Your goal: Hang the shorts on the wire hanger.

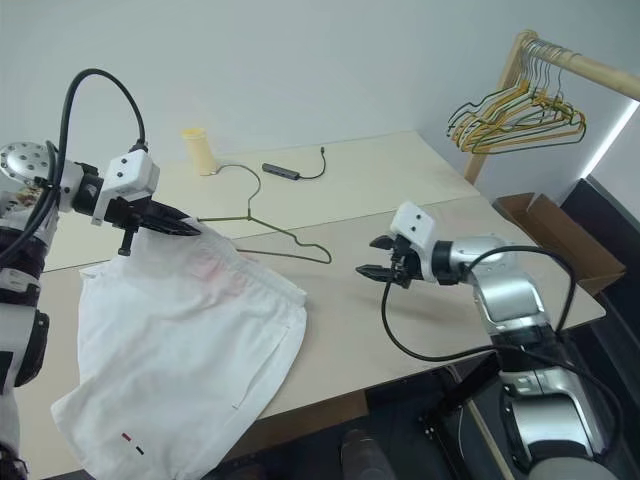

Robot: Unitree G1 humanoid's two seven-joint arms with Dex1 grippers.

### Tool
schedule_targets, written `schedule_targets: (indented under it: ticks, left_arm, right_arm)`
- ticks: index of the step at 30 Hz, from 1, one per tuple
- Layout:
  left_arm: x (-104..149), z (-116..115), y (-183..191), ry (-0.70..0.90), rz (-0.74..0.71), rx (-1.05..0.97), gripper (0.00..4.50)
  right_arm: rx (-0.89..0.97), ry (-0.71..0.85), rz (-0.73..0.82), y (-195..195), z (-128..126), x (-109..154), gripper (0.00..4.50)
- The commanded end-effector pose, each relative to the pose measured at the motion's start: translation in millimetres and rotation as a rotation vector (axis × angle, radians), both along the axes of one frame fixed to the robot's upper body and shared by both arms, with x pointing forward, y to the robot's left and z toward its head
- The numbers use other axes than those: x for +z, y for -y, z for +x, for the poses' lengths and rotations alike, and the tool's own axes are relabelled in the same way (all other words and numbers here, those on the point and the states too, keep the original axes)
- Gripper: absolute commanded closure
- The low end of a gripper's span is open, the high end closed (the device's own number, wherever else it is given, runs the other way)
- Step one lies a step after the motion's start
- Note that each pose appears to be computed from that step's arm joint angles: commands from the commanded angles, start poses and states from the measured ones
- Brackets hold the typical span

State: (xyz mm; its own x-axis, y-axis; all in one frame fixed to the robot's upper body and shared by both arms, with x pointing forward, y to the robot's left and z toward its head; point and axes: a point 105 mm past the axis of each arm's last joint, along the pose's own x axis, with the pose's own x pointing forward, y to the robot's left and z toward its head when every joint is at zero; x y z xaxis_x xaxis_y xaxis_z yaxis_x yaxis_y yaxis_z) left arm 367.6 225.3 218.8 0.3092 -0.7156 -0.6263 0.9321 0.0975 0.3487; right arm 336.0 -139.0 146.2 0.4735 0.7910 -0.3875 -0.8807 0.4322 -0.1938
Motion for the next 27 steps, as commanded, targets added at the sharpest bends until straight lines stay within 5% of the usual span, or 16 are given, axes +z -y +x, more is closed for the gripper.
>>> schedule_targets:
  ticks: [1, 5, 10, 19, 22, 27]
  left_arm:
    - [18.6, 0.8, -3.0, 0.067, -0.015, 0.003, 4.50]
    - [17.8, 0.0, -5.2, 0.070, -0.018, 0.008, 4.50]
    - [17.9, -0.7, -6.1, 0.071, -0.019, 0.009, 4.50]
    - [18.3, -1.5, -7.1, 0.075, -0.023, 0.013, 4.50]
    - [18.4, -2.3, -8.2, 0.075, -0.023, 0.015, 4.50]
    - [18.5, -4.0, -10.0, 0.076, -0.024, 0.018, 4.50]
  right_arm:
    - [-0.007, -0.112, 0.083, -16.7, -14.8, -9.1, 1.05]
    - [-0.105, -0.282, 0.087, -50.4, -16.4, -56.5, 1.05]
    - [-0.086, -0.396, 0.259, -83.9, -22.0, -50.2, 1.05]
    - [-0.059, -0.431, 0.271, -118.7, -22.1, -60.9, 1.05]
    - [-0.058, -0.447, 0.283, -123.7, -21.7, -62.5, 1.66]
    - [-0.087, -0.473, 0.294, -124.8, -18.5, -66.2, 3.46]
